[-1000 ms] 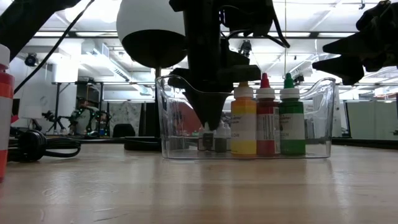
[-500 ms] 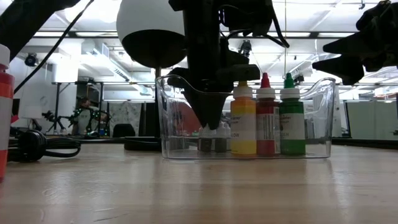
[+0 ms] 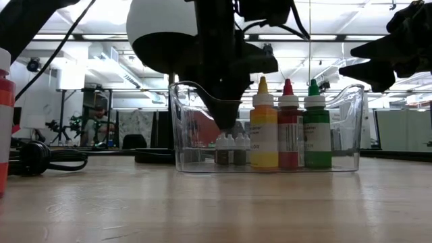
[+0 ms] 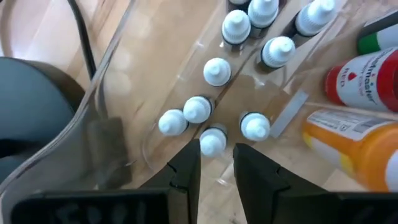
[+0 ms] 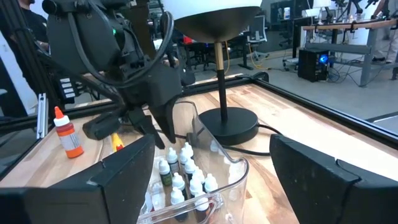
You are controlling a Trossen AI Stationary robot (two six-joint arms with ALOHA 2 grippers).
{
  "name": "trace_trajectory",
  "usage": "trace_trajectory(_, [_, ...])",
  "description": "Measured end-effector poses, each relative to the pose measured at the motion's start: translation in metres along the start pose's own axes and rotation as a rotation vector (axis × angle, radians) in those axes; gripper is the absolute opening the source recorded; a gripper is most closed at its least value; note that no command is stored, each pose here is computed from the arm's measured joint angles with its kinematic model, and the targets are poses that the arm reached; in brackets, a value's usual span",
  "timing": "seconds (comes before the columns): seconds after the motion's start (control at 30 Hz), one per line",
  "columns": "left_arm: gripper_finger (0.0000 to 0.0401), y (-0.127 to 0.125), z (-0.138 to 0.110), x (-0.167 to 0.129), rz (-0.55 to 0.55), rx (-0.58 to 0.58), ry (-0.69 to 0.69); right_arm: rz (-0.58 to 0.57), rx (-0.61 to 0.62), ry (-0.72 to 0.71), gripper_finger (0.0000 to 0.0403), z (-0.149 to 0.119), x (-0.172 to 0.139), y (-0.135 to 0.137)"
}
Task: Pick & Place food coloring
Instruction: Put the large yellow food coloring bottle into the transparent bin
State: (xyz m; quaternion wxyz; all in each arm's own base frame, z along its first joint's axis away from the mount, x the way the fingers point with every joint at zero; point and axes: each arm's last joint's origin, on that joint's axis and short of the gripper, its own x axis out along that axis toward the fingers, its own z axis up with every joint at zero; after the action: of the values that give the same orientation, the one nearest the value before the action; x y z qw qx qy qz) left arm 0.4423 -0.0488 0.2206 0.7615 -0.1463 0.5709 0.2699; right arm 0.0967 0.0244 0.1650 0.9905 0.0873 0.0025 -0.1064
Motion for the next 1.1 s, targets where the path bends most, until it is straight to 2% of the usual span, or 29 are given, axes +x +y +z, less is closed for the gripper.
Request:
trace_trajectory(0.1, [0.0072,0.002,-0.001,-0.005,-0.001,0.001,-0.001,0.000,0.000,0.000,0.0309,0.000,0.000,0.000])
trace_trajectory(0.2, [0.0092,0.002,-0.002,-0.014,-0.015,-0.001,-0.011,0.000,0.000,0.000,0.0305,0.000,0.000,0.000])
trace_trajectory(0.37, [0.0162,0.002,-0.005,-0.030,-0.036,-0.001,-0.038,-0.001,0.000,0.000,0.0299,0.000,0.000,0.000])
trace_trajectory(0.6, [0.0270,0.008,-0.010,-0.055,-0.056,-0.075,-0.059,-0.001,0.000,0.000,0.0301,0.000,0.000,0.000])
trace_trajectory(0.73, [0.0314,0.006,-0.017,-0.070,-0.094,-0.104,-0.059,-0.001,0.000,-0.001,0.0306,0.000,0.000,0.000])
trace_trajectory(0.83, [0.0326,0.005,-0.025,-0.082,-0.111,-0.115,-0.056,-0.001,0.000,-0.001,0.0309,0.000,0.000,0.000])
trace_trajectory(1.1, [0.0324,0.001,-0.050,-0.114,-0.138,-0.138,-0.053,-0.001,0.001,-0.001,0.0306,0.000,0.000,0.000])
